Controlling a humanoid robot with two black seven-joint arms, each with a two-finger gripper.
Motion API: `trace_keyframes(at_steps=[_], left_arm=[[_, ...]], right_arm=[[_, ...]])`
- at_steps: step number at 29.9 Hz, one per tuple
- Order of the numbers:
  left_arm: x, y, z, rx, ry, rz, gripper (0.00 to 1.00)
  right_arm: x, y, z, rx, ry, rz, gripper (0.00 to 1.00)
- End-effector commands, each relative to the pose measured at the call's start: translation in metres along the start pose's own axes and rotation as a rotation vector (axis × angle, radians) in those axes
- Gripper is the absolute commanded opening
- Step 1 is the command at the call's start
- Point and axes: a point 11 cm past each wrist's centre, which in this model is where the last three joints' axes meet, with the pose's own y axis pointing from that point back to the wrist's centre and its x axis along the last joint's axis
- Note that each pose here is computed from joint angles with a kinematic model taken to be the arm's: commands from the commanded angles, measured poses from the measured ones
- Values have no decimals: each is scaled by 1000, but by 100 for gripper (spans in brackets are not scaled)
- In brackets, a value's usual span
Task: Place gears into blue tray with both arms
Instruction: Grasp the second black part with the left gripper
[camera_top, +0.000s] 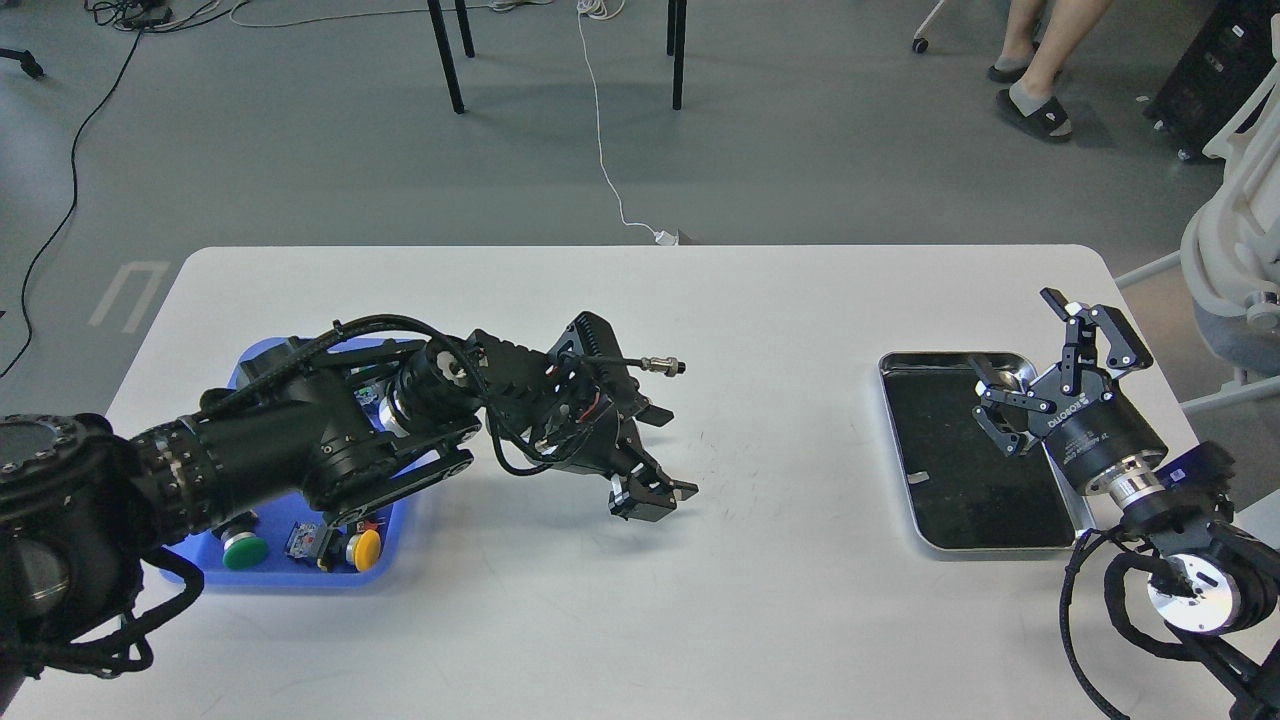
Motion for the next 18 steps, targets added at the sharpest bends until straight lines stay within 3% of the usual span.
trace_keyframes(at_steps=[1,15,18], left_arm=[[-12,-1,-7,21,19,-28,76],[-16,-10,-9,34,40,-43,62],[-24,-10,-8,31,30,-70,52]], right_arm=[[0,0,0,0,0,0,99],[0,0,0,-1,1,-1,99],[0,0,-1,1,2,-1,99]])
